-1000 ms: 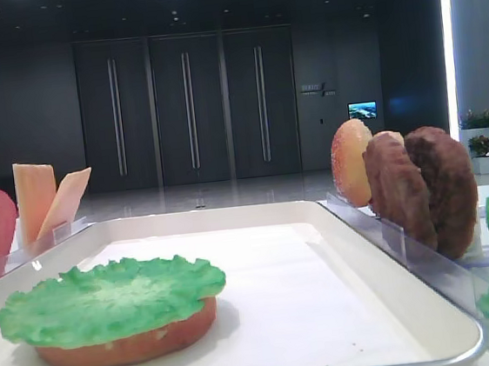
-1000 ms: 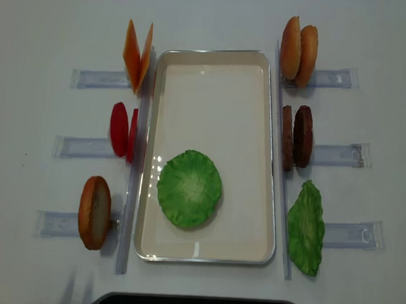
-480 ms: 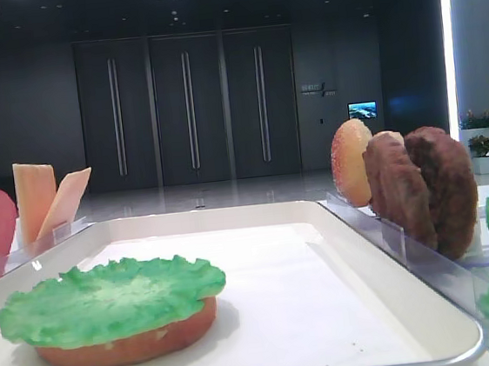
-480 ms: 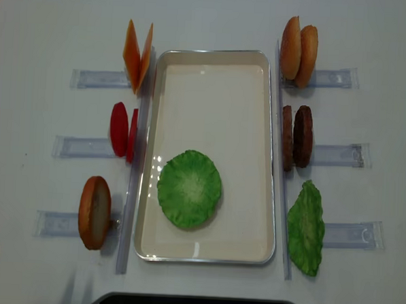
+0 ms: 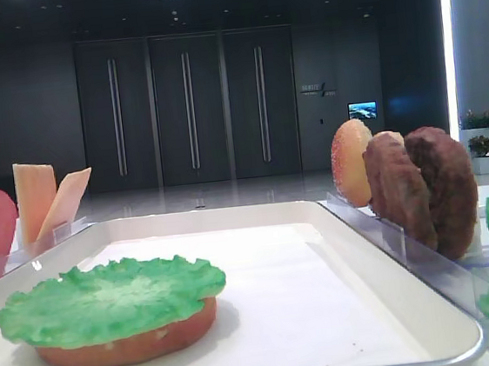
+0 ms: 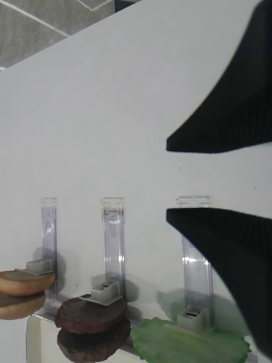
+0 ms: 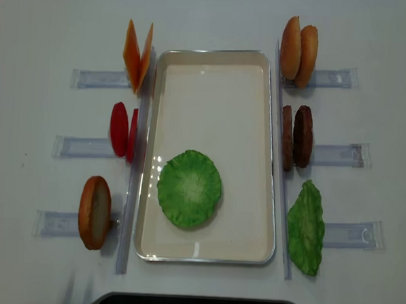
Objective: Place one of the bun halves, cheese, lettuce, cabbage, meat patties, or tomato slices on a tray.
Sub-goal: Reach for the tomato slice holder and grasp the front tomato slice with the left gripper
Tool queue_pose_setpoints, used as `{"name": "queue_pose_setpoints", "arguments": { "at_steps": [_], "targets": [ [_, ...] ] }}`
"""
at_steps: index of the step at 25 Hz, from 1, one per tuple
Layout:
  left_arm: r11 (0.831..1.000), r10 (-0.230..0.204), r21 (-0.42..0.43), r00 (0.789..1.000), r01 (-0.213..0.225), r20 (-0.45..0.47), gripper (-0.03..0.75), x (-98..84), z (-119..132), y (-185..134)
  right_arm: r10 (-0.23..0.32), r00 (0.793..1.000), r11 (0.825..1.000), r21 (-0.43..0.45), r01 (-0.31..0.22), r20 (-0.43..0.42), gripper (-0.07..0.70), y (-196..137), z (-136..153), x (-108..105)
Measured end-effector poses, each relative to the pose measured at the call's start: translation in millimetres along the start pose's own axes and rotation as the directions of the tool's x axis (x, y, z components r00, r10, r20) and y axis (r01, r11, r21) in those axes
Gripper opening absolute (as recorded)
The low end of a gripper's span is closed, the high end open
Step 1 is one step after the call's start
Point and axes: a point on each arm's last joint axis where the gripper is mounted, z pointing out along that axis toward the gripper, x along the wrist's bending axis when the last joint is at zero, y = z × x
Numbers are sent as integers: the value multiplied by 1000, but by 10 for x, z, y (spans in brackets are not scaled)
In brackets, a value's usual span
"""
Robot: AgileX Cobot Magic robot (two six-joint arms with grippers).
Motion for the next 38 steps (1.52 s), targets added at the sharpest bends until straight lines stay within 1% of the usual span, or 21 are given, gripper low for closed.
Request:
{"name": "queue_pose_setpoints", "arguments": {
  "at_steps": [2,4,7,9,10,11,12,13,14,16,17,18,21,24,25,27,29,33,35,37,38],
  "targets": [
    [997,-23,70,1000,24,-5,286,-4,33,130,0,1000,1000,0,0,0,232,0,0,0],
    [990,-53,130,998,55,-14,286,-9,86,289,0,1000,1000,0,0,0,232,0,0,0],
    [973,-81,213,996,86,-28,286,-22,222,584,0,1000,1000,0,0,0,232,0,0,0],
    [960,-87,263,995,96,-45,286,-26,365,776,0,1000,1000,0,0,0,232,0,0,0],
    [950,-85,297,995,98,-56,286,-26,462,870,0,1000,1000,0,0,0,232,0,0,0],
    [937,-85,335,994,102,-65,286,-29,583,948,0,1000,1000,0,0,0,232,0,0,0],
    [927,-87,359,994,107,-72,286,-32,683,1025,0,1000,1000,0,0,0,232,0,0,0],
    [909,-86,400,993,112,-81,286,-38,843,1106,0,1000,1000,0,0,0,232,0,0,0],
    [898,-87,425,992,116,-86,286,-43,966,1160,0,1000,1000,0,0,0,232,0,0,0],
    [864,-79,489,992,116,-95,288,-54,1234,1253,0,1000,1000,0,0,0,232,0,0,0],
    [841,-74,529,992,116,-100,293,-61,1420,1292,0,1000,1000,0,0,0,232,0,0,0],
    [826,-70,551,992,115,-102,308,-65,1544,1332,0,1000,1000,0,0,0,232,0,0,0],
    [767,-57,631,992,115,-112,372,-80,1966,1405,0,1000,1000,0,0,0,232,0,0,0],
    [732,-62,670,992,120,-110,408,-103,2283,1466,0,1000,1000,0,0,0,232,0,0,0],
    [727,-65,676,992,120,-106,412,-111,2353,1483,0,1000,1000,0,0,0,232,0,0,0],
    [724,-72,679,992,122,-102,416,-124,2471,1529,0,1000,1000,0,0,0,232,0,0,0],
    [726,-73,676,992,122,-100,417,-127,2526,1554,0,1000,1000,0,0,0,232,0,0,0],
    [732,-73,671,993,119,-96,419,-138,2537,1578,0,1000,1000,0,0,0,232,0,0,0],
    [735,-47,672,996,88,-80,421,-211,2537,1575,0,1000,1000,0,0,0,232,0,0,0],
    [739,0,672,999,35,-52,421,-390,2532,1564,0,1000,1000,0,0,0,232,0,0,0],
    [742,26,671,999,2,-32,421,-524,2527,1550,0,1000,1000,0,0,0,232,0,0,0]
  ]
}}
